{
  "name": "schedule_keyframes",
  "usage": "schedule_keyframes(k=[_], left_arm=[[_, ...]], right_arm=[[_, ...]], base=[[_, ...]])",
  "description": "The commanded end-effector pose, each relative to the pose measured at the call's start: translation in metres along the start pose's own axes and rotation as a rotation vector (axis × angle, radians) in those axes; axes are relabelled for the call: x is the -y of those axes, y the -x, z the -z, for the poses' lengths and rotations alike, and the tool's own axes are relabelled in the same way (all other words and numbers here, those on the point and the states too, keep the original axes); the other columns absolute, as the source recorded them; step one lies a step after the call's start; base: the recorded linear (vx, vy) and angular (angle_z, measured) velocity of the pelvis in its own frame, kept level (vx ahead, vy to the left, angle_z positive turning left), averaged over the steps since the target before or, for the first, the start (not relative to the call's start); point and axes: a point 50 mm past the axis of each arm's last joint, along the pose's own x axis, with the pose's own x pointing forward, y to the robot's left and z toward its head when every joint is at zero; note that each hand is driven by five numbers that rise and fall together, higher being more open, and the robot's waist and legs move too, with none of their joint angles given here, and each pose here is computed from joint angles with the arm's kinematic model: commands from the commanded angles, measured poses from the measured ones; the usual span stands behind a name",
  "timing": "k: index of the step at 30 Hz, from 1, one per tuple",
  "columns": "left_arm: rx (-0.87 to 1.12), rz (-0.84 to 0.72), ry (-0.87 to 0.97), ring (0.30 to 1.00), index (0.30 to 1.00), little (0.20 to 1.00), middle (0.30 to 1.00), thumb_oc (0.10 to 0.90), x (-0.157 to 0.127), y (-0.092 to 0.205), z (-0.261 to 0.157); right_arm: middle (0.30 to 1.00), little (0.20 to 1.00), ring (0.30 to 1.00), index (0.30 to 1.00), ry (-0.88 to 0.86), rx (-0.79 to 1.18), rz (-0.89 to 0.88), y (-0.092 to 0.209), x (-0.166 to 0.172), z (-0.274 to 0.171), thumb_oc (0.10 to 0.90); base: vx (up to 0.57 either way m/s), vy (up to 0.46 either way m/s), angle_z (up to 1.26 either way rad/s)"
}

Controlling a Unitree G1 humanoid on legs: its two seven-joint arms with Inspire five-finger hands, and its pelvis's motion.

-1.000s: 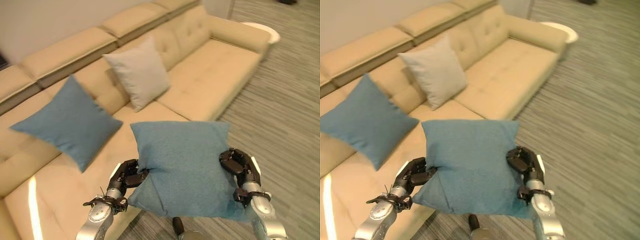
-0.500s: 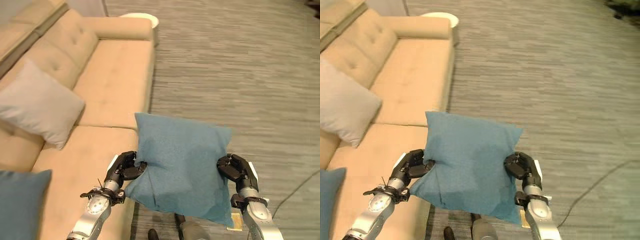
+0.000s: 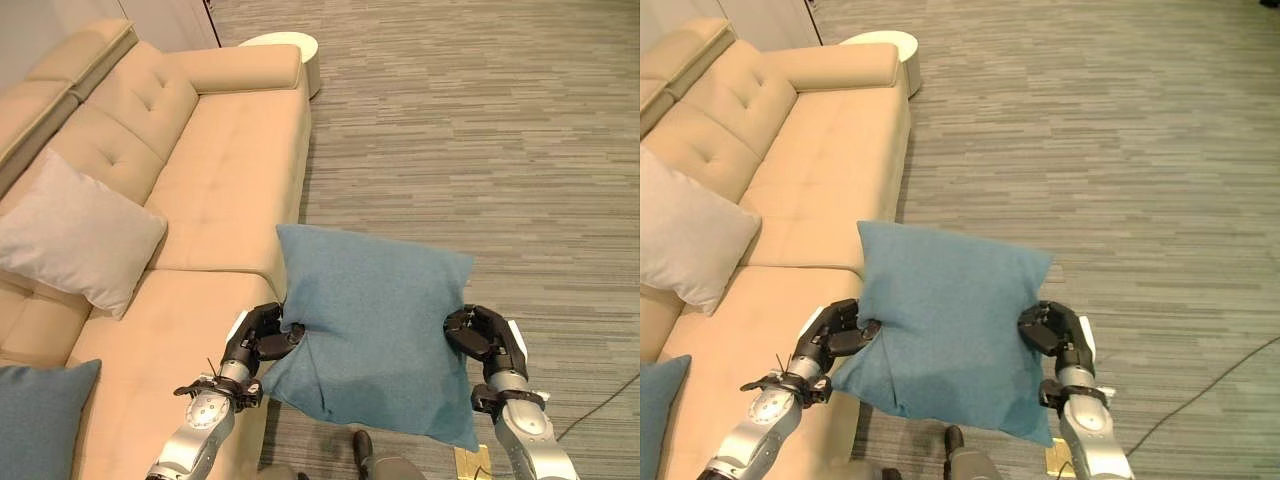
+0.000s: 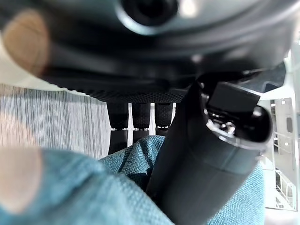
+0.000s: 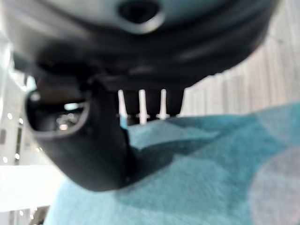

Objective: Pick up all the scattered cushions and arrange them neatly on the sofa.

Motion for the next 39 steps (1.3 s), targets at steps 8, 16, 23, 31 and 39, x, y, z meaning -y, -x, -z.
schedule_keyframes(k=[8,16,23,31,39], left_arm=[[0.399,0.150,0.069,0.300,0.300,0.300,0.300,0.400,0.034,-0.017,-0.079],[0.381,0.146,0.042,0.300,0.300,0.300,0.300,0.400,0.030,-0.017,-0.079],[0.384,0.139,0.060,0.300,0.300,0.300,0.300,0.400,0.028,-0.016,-0.078],[0.388,0.154,0.100,0.300,0.300,0.300,0.300,0.400,0.034,-0.016,-0.074],[0.376,0.176,0.120,0.300,0.300,0.300,0.300,0.400,0.040,-0.019,-0.076]], right_arm=[[0.300,0.300,0.300,0.300,0.020,0.400,-0.136,-0.006,-0.031,-0.078,0.400],[0.300,0.300,0.300,0.300,0.027,0.369,-0.202,-0.004,-0.044,-0.071,0.400],[0.300,0.300,0.300,0.300,0.027,0.368,-0.217,-0.006,-0.045,-0.072,0.400],[0.300,0.300,0.300,0.300,0.024,0.346,-0.196,-0.005,-0.038,-0.067,0.400],[0.300,0.300,0.300,0.300,0.016,0.368,-0.139,-0.005,-0.024,-0.072,0.400]], base=[[0.38,-0.030,-0.34],[0.30,0.039,-0.47],[0.35,-0.091,0.03],[0.35,-0.213,0.54],[0.26,-0.248,0.39]])
